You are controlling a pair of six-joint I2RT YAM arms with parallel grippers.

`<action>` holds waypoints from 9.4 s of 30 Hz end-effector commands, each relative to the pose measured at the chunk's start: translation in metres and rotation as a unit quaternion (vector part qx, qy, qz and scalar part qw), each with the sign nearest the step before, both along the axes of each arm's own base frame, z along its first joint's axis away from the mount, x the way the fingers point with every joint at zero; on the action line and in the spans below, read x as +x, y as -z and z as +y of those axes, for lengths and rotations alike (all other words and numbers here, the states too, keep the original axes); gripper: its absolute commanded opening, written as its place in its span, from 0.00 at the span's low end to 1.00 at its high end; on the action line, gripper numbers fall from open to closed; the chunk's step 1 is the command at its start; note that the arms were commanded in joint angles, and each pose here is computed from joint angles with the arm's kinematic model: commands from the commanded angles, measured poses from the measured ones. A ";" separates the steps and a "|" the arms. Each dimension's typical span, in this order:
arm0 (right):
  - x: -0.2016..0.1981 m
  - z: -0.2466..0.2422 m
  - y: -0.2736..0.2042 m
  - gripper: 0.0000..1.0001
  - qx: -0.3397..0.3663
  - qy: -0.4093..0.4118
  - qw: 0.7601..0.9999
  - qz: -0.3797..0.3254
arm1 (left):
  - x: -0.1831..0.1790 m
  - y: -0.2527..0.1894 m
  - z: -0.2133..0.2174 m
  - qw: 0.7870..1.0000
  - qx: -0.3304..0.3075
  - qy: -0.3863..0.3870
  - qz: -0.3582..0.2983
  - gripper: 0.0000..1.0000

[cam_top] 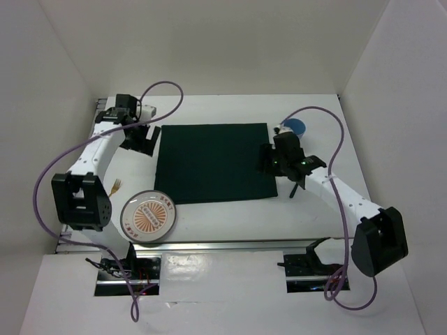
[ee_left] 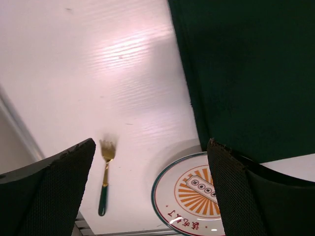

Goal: Set the dinner table for one person

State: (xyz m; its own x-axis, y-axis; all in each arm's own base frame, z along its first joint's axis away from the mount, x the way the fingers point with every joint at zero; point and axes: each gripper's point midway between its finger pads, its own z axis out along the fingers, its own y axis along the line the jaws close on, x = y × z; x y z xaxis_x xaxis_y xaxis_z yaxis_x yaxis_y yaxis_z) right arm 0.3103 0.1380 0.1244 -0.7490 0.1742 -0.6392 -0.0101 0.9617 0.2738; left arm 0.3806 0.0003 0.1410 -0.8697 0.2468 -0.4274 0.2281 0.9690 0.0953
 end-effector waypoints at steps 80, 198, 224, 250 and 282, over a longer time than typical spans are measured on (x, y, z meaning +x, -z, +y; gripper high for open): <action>0.039 0.120 0.084 0.01 0.297 0.015 0.937 0.184 | -0.142 0.048 0.137 0.985 0.070 -0.157 0.021 1.00; 0.007 -0.013 -0.073 0.61 0.037 0.091 0.994 -0.050 | -0.011 0.120 -0.119 0.952 -0.099 -0.170 0.235 0.00; -0.032 -0.113 0.081 0.78 -0.035 0.197 0.963 0.178 | 0.006 0.061 -0.116 0.978 -0.077 -0.077 0.179 0.76; -0.023 -0.142 0.089 0.00 -0.010 0.226 0.958 0.177 | -0.021 -0.021 -0.080 0.992 -0.105 -0.026 0.064 0.76; 0.065 0.047 0.049 0.00 -0.020 -0.078 0.995 0.067 | -0.032 -0.024 -0.033 0.994 -0.065 -0.079 0.032 0.76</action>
